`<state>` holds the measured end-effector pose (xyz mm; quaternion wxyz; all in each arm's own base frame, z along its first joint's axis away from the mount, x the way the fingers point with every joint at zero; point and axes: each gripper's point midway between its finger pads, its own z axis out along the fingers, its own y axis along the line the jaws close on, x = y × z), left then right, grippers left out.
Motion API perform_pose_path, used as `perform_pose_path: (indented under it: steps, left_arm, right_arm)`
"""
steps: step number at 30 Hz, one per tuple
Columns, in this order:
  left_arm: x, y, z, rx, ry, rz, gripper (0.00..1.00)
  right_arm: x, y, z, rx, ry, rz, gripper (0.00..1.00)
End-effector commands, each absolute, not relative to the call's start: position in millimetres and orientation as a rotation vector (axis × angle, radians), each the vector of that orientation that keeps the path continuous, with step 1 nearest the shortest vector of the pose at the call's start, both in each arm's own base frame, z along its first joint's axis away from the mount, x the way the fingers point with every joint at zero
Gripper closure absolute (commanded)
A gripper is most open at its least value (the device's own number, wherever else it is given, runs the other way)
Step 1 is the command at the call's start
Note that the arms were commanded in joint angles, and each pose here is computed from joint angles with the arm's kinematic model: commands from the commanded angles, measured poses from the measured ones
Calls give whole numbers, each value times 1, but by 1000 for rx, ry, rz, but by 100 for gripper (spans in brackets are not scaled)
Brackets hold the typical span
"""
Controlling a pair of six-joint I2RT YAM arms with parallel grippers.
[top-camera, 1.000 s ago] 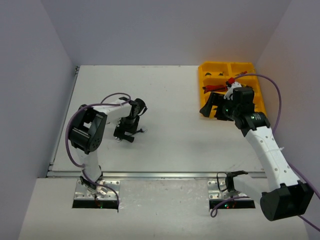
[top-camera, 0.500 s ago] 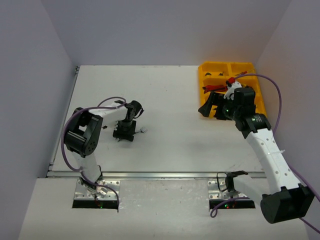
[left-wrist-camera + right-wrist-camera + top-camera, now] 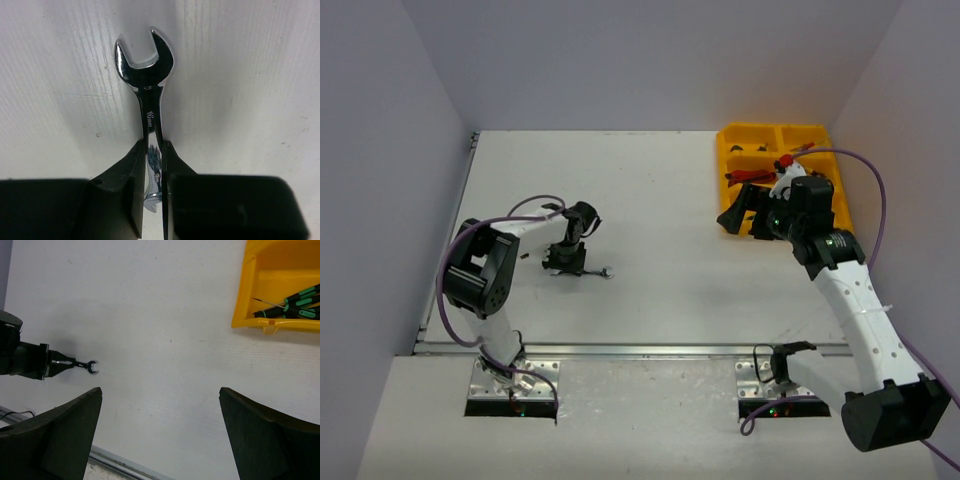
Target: Sort the tools into containers
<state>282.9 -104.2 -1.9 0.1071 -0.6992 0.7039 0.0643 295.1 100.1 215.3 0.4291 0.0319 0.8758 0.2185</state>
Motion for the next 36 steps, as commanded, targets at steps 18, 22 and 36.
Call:
perform_pose_path:
  steps: [18, 22, 36]
  left_arm:
    - [303, -130, 32, -1196, 2215, -3, 100]
    - [304, -149, 50, -1094, 2217, -122, 100]
    - [296, -219, 111, -789, 2210, -586, 100]
  right_arm:
    - [270, 204, 211, -300, 2157, 1173, 1]
    - [269, 225, 187, -340, 2209, 1225, 6]
    - [264, 311, 107, -557, 2282, 1257, 30]
